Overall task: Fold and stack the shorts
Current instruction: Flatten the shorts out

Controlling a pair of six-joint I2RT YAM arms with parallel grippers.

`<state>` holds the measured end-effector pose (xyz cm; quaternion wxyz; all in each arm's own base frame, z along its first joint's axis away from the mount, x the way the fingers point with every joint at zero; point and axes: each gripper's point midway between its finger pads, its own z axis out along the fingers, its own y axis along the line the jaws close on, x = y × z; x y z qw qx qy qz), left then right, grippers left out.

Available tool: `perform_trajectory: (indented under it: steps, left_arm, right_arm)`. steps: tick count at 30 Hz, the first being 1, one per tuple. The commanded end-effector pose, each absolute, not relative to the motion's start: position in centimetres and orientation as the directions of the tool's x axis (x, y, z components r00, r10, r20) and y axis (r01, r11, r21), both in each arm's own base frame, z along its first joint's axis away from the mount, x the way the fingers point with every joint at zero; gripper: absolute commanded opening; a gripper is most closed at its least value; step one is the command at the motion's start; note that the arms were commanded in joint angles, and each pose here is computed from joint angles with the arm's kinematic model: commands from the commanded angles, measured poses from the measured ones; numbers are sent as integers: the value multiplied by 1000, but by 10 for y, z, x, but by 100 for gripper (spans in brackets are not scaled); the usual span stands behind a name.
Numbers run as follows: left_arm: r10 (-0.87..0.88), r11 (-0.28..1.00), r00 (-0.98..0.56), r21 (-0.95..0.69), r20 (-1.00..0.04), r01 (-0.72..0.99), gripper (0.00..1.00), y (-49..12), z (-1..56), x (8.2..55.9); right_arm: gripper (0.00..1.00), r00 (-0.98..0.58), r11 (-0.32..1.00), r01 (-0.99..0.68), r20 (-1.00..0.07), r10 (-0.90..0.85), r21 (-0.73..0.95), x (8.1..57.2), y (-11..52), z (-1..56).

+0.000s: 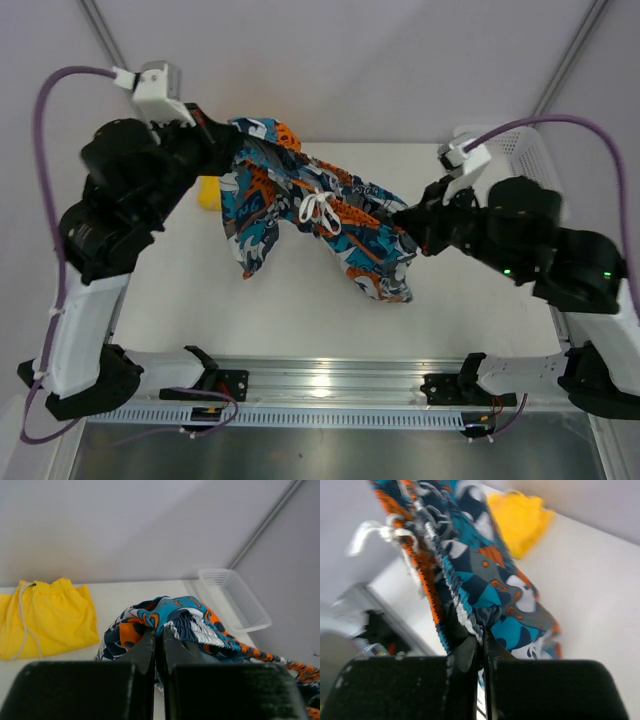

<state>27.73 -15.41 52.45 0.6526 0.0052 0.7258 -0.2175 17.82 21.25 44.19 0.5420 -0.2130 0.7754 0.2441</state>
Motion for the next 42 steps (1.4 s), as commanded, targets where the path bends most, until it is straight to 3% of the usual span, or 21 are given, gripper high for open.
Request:
perform_trajectory:
  steps: [1, 8, 10, 11, 17, 20, 21, 24, 25, 28, 30, 31, 34, 35, 38, 40, 42]
  left_arm:
    - [-369, 867, 67, -317, -927, 386, 0, -113, 599, 219]
    - [-412, 827, 123, -314, -903, 466, 0, -81, 624, 154]
    - [-414, 823, 115, -318, -903, 471, 0, -82, 622, 153]
    - [-409, 824, 103, -319, -906, 469, 0, -85, 619, 157]
    - [-352, 856, -21, -331, -936, 397, 0, -130, 575, 230]
    - [-318, 876, -106, -335, -942, 346, 0, -151, 536, 279]
    - [-315, 889, -126, -339, -941, 308, 0, -148, 521, 297]
    - [-346, 878, -200, -392, -917, 276, 0, -153, 487, 353]
    - [-352, 866, -217, -404, -911, 294, 0, -158, 486, 361]
    - [-359, 841, -141, -385, -923, 380, 0, -164, 521, 356]
    - [-383, 830, -46, -366, -923, 421, 0, -153, 549, 326]
    - [-394, 826, 2, -353, -919, 440, 0, -150, 558, 318]
    - [-435, 797, 124, -317, -892, 514, 0, -136, 574, 268]
    - [-446, 790, 157, -305, -881, 532, 0, -133, 579, 256]
    - [-452, 792, 153, -316, -879, 522, 0, -125, 560, 242]
    - [-435, 820, 103, -347, -894, 455, 0, -120, 552, 254]
    - [-446, 839, 107, -373, -889, 397, 0, -111, 555, 262]
  right_arm:
    - [0, -282, 562, -814, -945, -164, 145, 119, 208, 471]
    - [0, -253, 391, -896, -965, -64, 209, 80, 204, 530]
    - [0, -260, 438, -875, -964, -61, 208, 90, 205, 527]
    - [0, -262, 537, -820, -964, -46, 198, 109, 199, 523]
    - [0, -307, 883, -463, -949, -76, 79, 202, 172, 469]
    - [0, -373, 901, -426, -924, -87, 87, 242, 177, 423]
    - [0, -400, 934, -343, -915, -47, 102, 268, 153, 410]
    - [0, -437, 924, -302, -896, 82, 232, 319, 135, 386]
    - [0, -426, 880, -374, -897, 117, 293, 324, 148, 396]
    - [0, -293, 809, -499, -939, 181, 312, 320, 162, 452]
    - [0, -159, 794, -538, -959, 236, 285, 306, 159, 491]
    - [0, -40, 775, -583, -962, 271, 243, 284, 155, 521]
    - [0, 56, 672, -721, -951, 303, 172, 231, 164, 549]
    - [0, 5, 558, -813, -956, 294, 167, 208, 180, 546]
    - [0, -122, 386, -897, -960, 254, 216, 187, 202, 532]
    - [0, -174, 556, -773, -945, 277, 305, 219, 187, 522]
    - [0, -93, 741, -592, -940, 329, 318, 252, 155, 524]
